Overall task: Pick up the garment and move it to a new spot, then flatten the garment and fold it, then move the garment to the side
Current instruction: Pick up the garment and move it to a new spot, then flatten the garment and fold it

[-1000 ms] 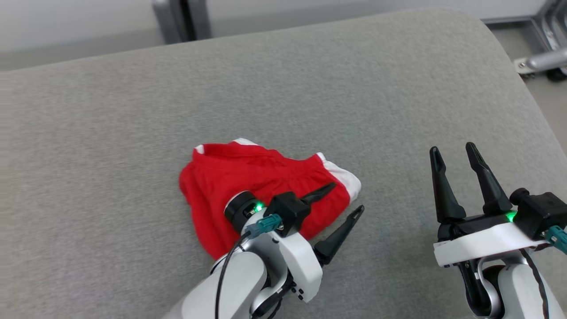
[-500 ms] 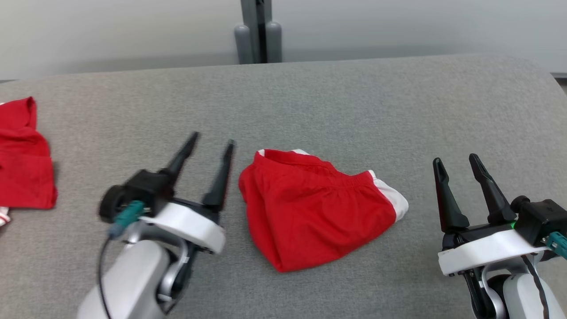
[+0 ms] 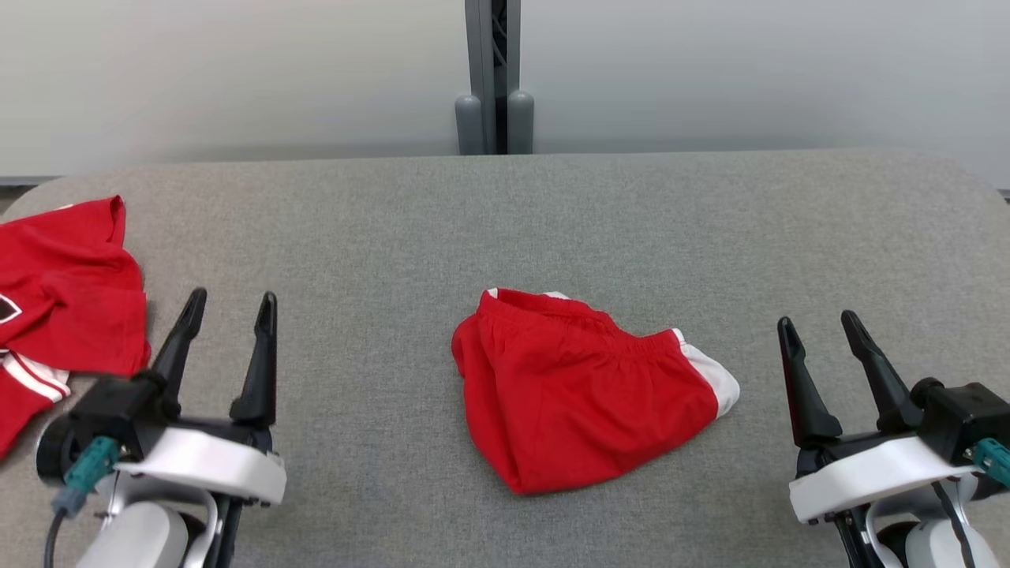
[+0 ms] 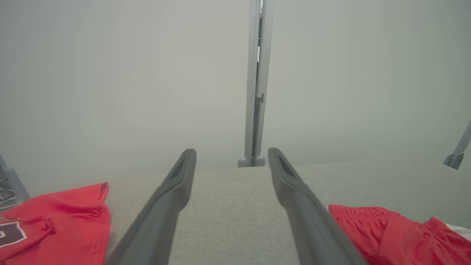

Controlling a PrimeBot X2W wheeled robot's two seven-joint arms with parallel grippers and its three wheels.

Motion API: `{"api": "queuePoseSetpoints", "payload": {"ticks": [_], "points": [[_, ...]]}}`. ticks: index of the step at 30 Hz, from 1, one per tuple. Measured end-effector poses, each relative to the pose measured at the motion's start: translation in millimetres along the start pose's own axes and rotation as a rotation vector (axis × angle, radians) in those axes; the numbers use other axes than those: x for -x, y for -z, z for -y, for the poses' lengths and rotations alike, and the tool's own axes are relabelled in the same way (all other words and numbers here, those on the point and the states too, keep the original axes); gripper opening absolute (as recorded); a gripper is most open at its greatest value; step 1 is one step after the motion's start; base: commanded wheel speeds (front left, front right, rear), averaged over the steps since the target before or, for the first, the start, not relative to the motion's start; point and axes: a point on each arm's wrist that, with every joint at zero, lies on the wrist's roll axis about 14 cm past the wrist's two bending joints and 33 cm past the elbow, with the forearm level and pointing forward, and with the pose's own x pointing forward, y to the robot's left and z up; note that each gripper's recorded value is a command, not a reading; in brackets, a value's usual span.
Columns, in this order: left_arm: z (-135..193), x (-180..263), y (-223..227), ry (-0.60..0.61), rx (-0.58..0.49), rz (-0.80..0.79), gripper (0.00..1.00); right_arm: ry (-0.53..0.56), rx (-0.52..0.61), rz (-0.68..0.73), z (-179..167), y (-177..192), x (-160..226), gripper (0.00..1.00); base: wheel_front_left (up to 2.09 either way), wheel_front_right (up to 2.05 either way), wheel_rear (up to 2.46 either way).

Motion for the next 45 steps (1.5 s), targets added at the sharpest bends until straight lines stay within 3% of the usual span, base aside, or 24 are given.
{"api": "queuePoseSetpoints", "payload": {"ticks": [10,35,39,45], "points": [[10,35,-5,0.013,0.020,0.004,1.00,0.030,0.010,-0.008,6,-4,26,1.00,0.00,0.00,0.00],[1,37,10,-0.019,0.006,-0.018,1.00,0.017,0.017,-0.026,2,-3,23,1.00,0.00,0.00,0.00],[2,37,10,-0.014,0.007,-0.016,1.00,-0.013,0.048,-0.030,-5,-5,12,1.00,0.00,0.00,0.00],[2,36,8,-0.024,0.029,-0.008,1.00,-0.173,0.080,-0.171,-40,27,-14,1.00,0.00,0.00,0.00]]}}
